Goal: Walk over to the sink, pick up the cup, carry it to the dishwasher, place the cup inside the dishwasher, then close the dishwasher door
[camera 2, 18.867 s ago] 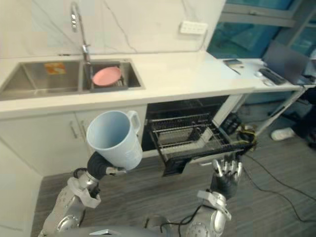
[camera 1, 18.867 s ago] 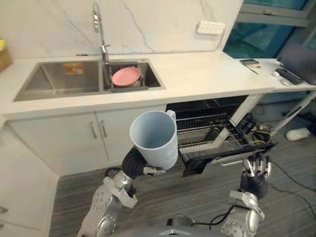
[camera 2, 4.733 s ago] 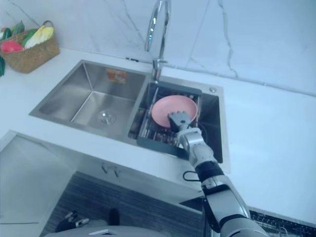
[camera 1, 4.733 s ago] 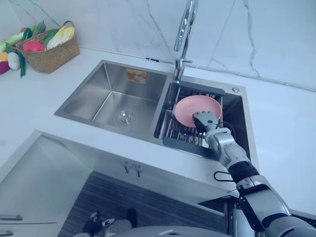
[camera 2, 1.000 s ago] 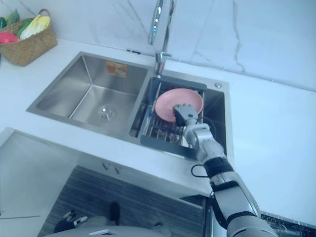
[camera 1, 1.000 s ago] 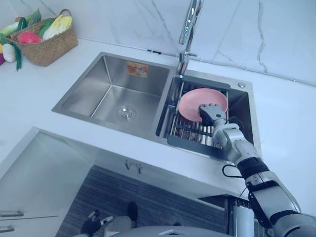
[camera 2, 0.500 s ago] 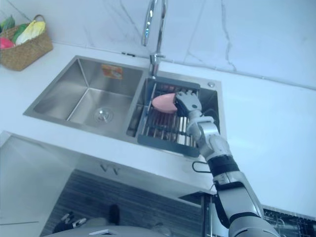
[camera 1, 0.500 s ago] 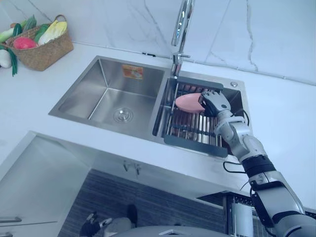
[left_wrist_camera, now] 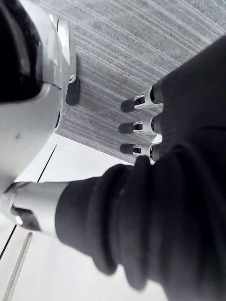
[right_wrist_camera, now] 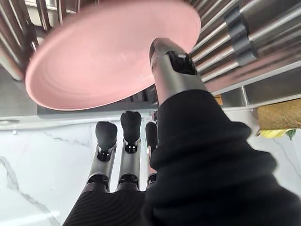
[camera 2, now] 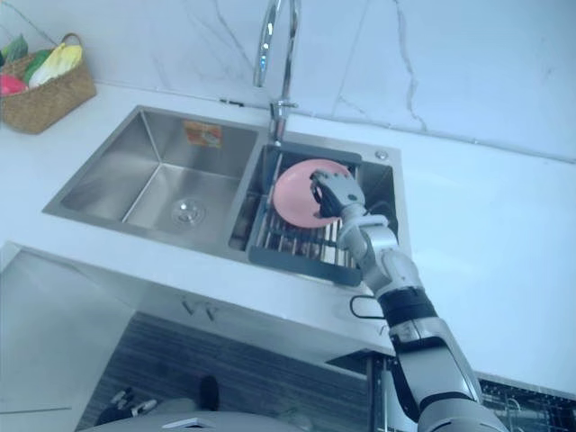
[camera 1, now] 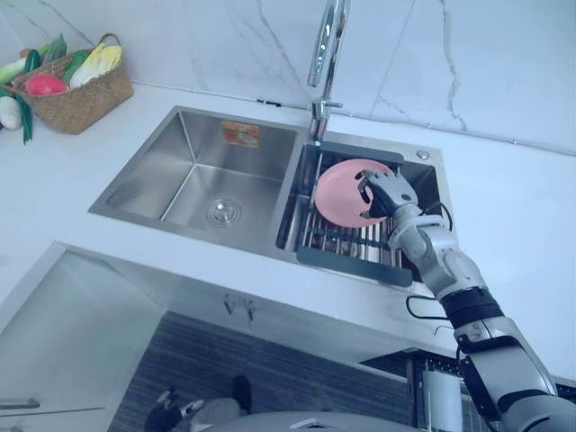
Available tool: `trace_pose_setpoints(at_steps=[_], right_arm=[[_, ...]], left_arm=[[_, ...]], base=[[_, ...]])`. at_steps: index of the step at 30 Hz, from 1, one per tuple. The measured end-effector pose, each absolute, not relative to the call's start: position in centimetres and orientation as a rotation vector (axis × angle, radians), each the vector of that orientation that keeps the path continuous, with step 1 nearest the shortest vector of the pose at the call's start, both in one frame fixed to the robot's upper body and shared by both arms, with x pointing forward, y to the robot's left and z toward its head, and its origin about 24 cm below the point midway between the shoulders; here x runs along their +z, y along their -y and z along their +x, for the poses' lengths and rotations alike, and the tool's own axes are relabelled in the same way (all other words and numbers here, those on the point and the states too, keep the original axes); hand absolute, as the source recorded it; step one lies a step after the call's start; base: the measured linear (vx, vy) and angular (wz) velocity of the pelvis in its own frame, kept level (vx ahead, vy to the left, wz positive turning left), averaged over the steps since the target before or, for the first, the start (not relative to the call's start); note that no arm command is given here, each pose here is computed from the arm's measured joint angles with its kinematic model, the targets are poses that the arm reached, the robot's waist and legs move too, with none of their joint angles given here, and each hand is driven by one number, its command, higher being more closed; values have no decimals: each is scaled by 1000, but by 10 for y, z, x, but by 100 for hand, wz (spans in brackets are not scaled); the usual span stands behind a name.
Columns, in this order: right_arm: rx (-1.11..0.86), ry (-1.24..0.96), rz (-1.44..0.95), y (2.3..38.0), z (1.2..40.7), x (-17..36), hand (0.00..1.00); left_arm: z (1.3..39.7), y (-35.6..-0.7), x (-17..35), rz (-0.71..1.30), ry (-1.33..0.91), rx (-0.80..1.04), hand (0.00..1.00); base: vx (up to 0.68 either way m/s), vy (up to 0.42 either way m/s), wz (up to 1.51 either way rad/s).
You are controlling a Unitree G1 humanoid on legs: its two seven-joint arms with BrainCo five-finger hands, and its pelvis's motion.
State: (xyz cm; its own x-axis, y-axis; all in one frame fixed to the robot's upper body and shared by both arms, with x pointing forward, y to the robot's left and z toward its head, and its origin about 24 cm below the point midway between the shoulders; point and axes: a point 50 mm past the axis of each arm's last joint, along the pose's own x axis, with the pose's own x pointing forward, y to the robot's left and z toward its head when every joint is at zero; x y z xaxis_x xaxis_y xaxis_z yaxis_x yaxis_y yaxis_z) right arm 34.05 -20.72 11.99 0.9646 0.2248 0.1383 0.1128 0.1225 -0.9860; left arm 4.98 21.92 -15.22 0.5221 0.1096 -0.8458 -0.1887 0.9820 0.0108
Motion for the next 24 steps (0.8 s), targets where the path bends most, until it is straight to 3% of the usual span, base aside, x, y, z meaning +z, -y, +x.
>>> trace_pose_setpoints(at_steps=[24], right_arm=[[140,299,-1559,200,327,106,0]], left_arm=[[46,-221,-152,-83,-1005,190,0]], base=[[0,0,0]])
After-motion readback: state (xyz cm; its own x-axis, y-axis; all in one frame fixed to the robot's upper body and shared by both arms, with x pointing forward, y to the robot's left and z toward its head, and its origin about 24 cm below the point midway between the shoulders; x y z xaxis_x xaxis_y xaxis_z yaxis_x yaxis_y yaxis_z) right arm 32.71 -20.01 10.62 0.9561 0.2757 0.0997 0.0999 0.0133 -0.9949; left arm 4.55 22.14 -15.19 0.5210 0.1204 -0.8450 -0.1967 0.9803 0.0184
